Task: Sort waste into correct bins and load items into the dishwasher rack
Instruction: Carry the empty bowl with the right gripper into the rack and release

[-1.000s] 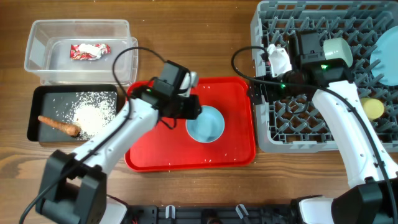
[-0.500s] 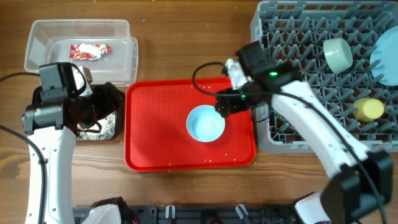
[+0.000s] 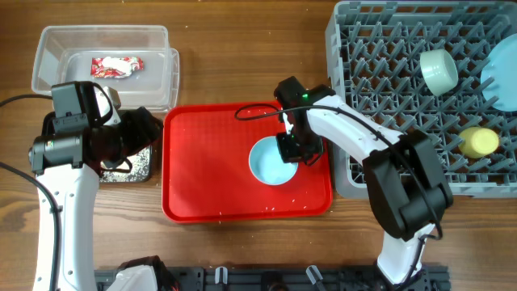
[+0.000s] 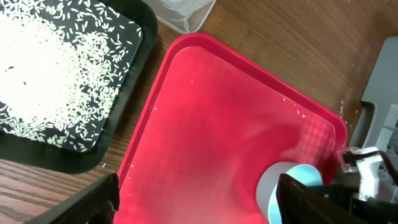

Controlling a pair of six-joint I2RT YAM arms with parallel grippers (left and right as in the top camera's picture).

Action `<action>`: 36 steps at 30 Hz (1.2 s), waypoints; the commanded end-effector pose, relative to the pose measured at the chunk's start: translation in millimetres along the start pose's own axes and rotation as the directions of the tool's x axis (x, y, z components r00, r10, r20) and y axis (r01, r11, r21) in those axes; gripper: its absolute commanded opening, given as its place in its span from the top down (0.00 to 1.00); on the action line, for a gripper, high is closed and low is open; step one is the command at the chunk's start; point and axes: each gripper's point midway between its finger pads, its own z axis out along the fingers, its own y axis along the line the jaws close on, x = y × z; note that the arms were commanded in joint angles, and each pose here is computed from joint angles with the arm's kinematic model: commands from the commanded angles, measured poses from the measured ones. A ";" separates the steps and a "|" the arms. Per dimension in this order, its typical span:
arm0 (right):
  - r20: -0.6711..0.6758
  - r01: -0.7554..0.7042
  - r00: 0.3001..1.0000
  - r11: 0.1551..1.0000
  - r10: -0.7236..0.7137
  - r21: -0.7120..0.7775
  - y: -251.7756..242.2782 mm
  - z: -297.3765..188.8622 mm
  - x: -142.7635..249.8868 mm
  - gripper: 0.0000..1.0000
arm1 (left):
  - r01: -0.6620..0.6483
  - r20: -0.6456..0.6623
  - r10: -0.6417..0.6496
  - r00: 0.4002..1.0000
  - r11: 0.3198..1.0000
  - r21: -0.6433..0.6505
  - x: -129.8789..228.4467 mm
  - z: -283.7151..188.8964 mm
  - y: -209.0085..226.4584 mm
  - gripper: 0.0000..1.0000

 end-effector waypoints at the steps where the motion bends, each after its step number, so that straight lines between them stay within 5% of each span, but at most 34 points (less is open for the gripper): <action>1: 0.231 -0.057 0.972 0.992 0.030 0.113 -29.1 -68.5 -35.6 0.96 | -0.005 0.012 0.005 1.000 1.000 0.007 -3.0 -3.6 -2.3 0.20; 5: 0.604 -0.262 0.795 0.930 0.056 0.258 -93.9 -195.0 -69.7 0.96 | -0.005 0.013 0.005 1.000 1.000 0.006 -3.2 -3.7 -2.2 0.20; 7: 0.726 -0.341 0.686 0.860 -0.048 0.380 -135.8 -253.5 -78.1 0.96 | -0.005 0.013 0.005 1.000 1.000 0.007 -3.1 -3.6 -2.3 0.20; 11: 0.769 -0.572 0.627 0.598 -0.123 0.562 -223.1 -312.6 -71.6 0.96 | -0.005 0.012 0.005 1.000 1.000 0.006 -3.0 -3.6 -2.3 0.20; 14: 0.808 -0.723 0.584 0.402 -0.079 0.562 -270.1 -327.4 -64.4 0.96 | -0.005 0.013 0.005 1.000 1.000 0.007 -3.2 -3.6 -2.3 0.20; 18: 0.735 -0.693 0.668 0.264 -0.115 0.671 -304.3 -304.6 -95.7 0.96 | -0.005 0.013 0.005 1.000 1.000 0.007 -3.2 -3.6 -2.3 0.20; 26: 0.556 -0.536 0.827 0.191 -0.076 0.823 -324.0 -203.0 -130.5 0.96 | -0.011 0.033 0.011 0.999 1.000 0.015 -8.2 -3.8 -4.3 0.20; 33: 0.461 -0.437 0.883 0.198 -0.091 0.877 -298.4 -183.6 -128.6 0.95 | -0.014 0.040 0.013 0.999 1.000 0.018 -9.9 -3.9 -5.1 0.20; 34: 0.460 -0.435 0.884 0.205 -0.091 0.877 -294.4 -180.6 -128.0 0.92 | -0.014 0.040 0.013 0.999 1.000 0.018 -9.8 -3.8 -5.2 0.19; 36: 0.473 -0.445 0.877 0.234 -0.082 0.865 -286.4 -171.6 -125.9 0.67 | -0.014 0.040 0.013 0.999 1.000 0.018 -9.8 -3.8 -5.2 0.19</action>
